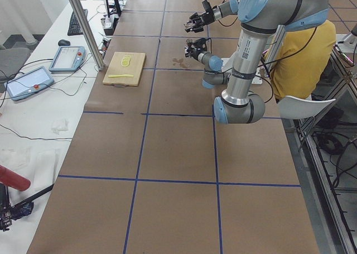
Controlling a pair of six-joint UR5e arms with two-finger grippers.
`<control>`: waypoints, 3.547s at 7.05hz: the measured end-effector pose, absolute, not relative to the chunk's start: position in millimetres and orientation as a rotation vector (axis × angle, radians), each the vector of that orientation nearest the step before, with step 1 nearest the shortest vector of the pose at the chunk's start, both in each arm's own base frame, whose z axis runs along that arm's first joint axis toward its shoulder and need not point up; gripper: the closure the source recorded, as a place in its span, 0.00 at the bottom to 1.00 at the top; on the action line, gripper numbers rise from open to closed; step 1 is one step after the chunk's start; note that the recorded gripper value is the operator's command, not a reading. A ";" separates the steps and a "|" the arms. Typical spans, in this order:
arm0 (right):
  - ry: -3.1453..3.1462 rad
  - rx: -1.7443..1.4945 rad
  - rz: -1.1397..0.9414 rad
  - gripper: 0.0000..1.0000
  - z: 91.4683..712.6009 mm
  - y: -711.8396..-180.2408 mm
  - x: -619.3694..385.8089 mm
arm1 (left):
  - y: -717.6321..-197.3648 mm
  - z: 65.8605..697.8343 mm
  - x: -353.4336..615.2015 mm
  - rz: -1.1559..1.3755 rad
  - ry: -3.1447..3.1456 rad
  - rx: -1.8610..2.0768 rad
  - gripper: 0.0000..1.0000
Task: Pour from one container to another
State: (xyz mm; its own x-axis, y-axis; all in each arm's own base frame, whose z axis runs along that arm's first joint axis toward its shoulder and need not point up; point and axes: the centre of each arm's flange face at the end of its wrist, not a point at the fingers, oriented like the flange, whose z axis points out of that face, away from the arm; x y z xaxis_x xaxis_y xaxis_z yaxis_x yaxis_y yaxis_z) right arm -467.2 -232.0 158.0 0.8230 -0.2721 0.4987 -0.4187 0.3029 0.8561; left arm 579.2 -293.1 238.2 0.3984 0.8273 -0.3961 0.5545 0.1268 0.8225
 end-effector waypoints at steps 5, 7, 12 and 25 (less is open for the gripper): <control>-0.561 1.288 0.011 1.00 160.2 -230.7 -468.9 | -292.0 230.0 582.8 0.304 1.284 1.552 1.00; -0.520 1.294 -0.022 1.00 161.4 -231.3 -468.6 | -292.4 232.5 585.4 0.310 1.279 1.548 1.00; -0.517 1.295 -0.034 1.00 159.2 -227.0 -467.2 | -294.5 231.5 596.1 0.316 1.271 1.542 1.00; -0.282 1.295 -0.228 1.00 156.9 -223.5 -465.8 | -293.4 225.9 599.7 0.310 1.275 1.544 1.00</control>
